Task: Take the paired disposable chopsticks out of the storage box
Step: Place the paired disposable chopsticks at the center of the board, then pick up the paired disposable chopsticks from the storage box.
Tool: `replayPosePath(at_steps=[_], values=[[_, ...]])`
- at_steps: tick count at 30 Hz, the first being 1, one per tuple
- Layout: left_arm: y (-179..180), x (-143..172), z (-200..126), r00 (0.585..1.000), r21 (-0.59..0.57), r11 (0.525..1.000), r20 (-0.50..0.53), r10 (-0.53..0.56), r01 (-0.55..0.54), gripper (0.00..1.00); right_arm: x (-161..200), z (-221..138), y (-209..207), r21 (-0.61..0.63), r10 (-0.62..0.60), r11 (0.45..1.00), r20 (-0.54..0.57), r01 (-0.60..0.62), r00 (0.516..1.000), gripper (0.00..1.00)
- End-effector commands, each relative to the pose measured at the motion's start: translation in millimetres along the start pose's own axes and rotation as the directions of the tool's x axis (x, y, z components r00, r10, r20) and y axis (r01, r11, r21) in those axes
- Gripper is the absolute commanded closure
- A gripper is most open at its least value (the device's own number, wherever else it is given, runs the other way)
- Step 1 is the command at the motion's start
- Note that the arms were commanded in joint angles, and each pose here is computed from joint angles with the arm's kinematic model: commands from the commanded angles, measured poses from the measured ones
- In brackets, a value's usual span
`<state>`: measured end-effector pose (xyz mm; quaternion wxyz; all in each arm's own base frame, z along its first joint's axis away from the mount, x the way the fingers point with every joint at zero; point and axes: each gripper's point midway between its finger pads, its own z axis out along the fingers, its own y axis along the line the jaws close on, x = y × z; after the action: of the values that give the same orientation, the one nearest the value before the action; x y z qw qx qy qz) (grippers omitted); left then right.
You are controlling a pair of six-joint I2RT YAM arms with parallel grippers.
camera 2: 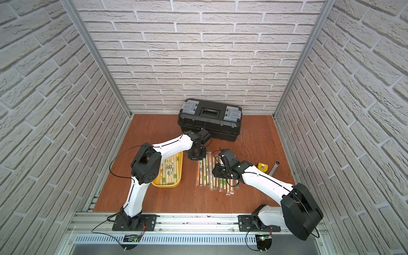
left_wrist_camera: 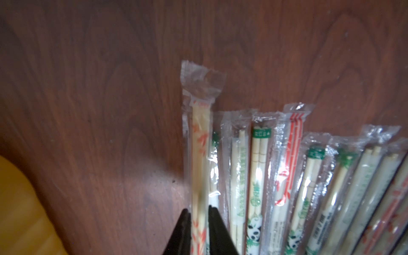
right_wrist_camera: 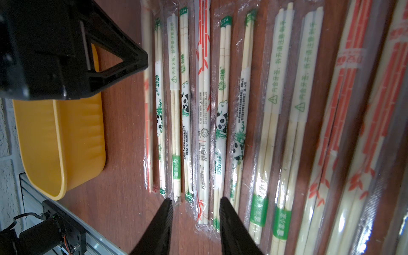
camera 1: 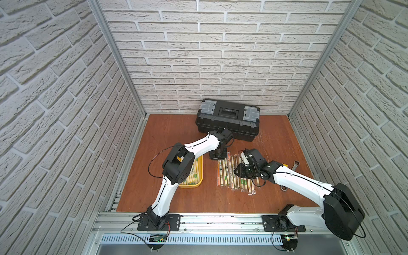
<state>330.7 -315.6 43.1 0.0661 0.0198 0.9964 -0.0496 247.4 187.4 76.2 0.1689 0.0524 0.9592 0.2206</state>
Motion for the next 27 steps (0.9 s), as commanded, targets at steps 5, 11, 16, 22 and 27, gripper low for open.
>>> replayPosePath(at_steps=[5, 11, 16, 22, 27], values=[[5, 8, 1, 1.0, -0.021, 1.0, -0.025, 0.012, -0.012, 0.63, -4, -6, 3, -0.022, -0.005, 1.0, 0.028, 0.006, 1.0, 0.63], [1, -2, -23, 0.999, 0.014, 0.999, 0.034, 0.031, -0.032, 0.57, -4, -9, 3, -0.022, 0.003, 1.0, 0.032, -0.002, 0.999, 0.63], [13, -12, -54, 0.993, 0.016, 0.999, 0.113, 0.039, -0.041, 0.53, -7, -14, 7, -0.028, 0.005, 1.0, 0.039, -0.004, 0.999, 0.63], [55, -21, -80, 0.984, 0.009, 1.0, 0.178, -0.011, 0.009, 0.51, -13, -16, 14, -0.042, 0.008, 0.999, 0.038, -0.007, 0.999, 0.63], [98, -21, -87, 0.976, 0.011, 0.997, 0.202, -0.082, 0.081, 0.51, -18, -13, 23, -0.061, 0.014, 0.998, 0.029, -0.012, 0.999, 0.63]])
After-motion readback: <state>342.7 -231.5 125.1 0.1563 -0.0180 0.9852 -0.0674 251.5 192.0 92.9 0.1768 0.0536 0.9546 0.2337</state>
